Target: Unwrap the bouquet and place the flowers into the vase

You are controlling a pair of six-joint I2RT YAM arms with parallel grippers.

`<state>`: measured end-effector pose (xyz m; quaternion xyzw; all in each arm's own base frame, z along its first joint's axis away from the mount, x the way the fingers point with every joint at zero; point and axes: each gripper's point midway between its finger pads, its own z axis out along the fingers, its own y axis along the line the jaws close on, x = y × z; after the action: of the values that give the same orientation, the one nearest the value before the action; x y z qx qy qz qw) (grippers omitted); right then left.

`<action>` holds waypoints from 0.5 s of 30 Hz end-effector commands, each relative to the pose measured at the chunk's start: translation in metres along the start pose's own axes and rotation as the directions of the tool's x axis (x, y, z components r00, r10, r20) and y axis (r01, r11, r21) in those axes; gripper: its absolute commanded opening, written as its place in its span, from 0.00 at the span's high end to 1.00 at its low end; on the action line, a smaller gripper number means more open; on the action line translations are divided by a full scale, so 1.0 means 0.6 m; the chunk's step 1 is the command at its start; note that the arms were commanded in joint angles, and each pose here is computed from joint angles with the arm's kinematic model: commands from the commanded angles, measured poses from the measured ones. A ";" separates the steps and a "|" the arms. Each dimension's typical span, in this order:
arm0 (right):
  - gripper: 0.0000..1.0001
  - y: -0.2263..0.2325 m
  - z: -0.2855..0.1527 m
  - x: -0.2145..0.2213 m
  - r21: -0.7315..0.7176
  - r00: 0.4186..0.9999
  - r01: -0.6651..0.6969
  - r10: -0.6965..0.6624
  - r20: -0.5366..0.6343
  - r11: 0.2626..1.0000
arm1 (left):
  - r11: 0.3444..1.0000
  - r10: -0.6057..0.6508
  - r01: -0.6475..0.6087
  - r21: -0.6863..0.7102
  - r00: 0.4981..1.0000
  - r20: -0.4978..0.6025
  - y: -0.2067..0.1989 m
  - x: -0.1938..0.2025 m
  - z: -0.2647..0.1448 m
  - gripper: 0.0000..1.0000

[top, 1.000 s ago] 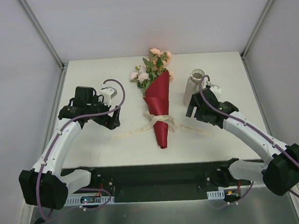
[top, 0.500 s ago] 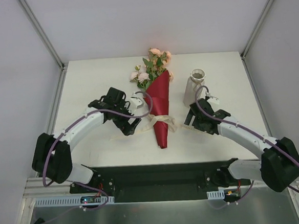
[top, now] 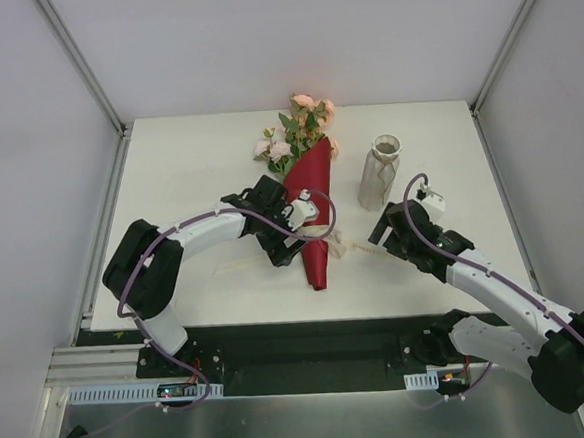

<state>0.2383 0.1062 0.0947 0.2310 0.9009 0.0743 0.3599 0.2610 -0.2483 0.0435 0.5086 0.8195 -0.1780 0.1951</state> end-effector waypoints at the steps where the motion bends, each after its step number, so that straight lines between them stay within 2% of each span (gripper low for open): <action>1: 0.09 0.006 -0.008 -0.011 -0.023 0.999 -0.039 0.040 0.032 0.999 | 0.997 0.066 -0.063 -0.044 0.996 0.062 0.013 -0.042 0.012 0.01; 2: 0.10 0.008 -0.009 -0.011 -0.027 0.999 -0.041 0.041 0.032 0.999 | 0.996 0.072 -0.070 -0.049 0.996 0.055 0.013 -0.042 0.017 0.01; 6: 0.10 0.013 -0.011 -0.013 -0.041 0.998 -0.048 0.050 0.027 0.998 | 0.992 0.106 -0.104 -0.067 0.994 0.026 0.018 -0.034 0.037 0.12; 7: 0.10 0.014 -0.012 -0.014 -0.047 0.998 -0.052 0.054 0.029 0.998 | 0.992 0.111 -0.109 -0.071 0.994 0.020 0.019 -0.033 0.038 0.21; 9: 0.10 0.017 -0.015 -0.016 -0.057 0.998 -0.058 0.060 0.034 0.997 | 0.990 0.120 -0.119 -0.074 0.993 0.014 0.020 -0.030 0.039 0.33; 10: 0.10 0.018 -0.014 -0.017 -0.059 0.997 -0.061 0.063 0.037 0.996 | 0.990 0.122 -0.120 -0.078 0.992 0.014 0.020 -0.029 0.038 0.47; 13: 0.11 0.023 -0.013 -0.016 -0.071 0.997 -0.068 0.070 0.034 0.995 | 0.989 0.117 -0.118 -0.085 0.993 -0.010 0.022 -0.015 0.041 0.61; 15: 0.11 0.025 -0.009 -0.013 -0.076 0.997 -0.075 0.078 0.029 0.994 | 0.989 0.114 -0.115 -0.094 0.993 -0.020 0.024 -0.009 0.041 0.74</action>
<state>0.2400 0.1084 0.1029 0.2421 0.8918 0.0925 0.3709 0.2752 -0.2600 0.0219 0.5368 0.8042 -0.1416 0.2122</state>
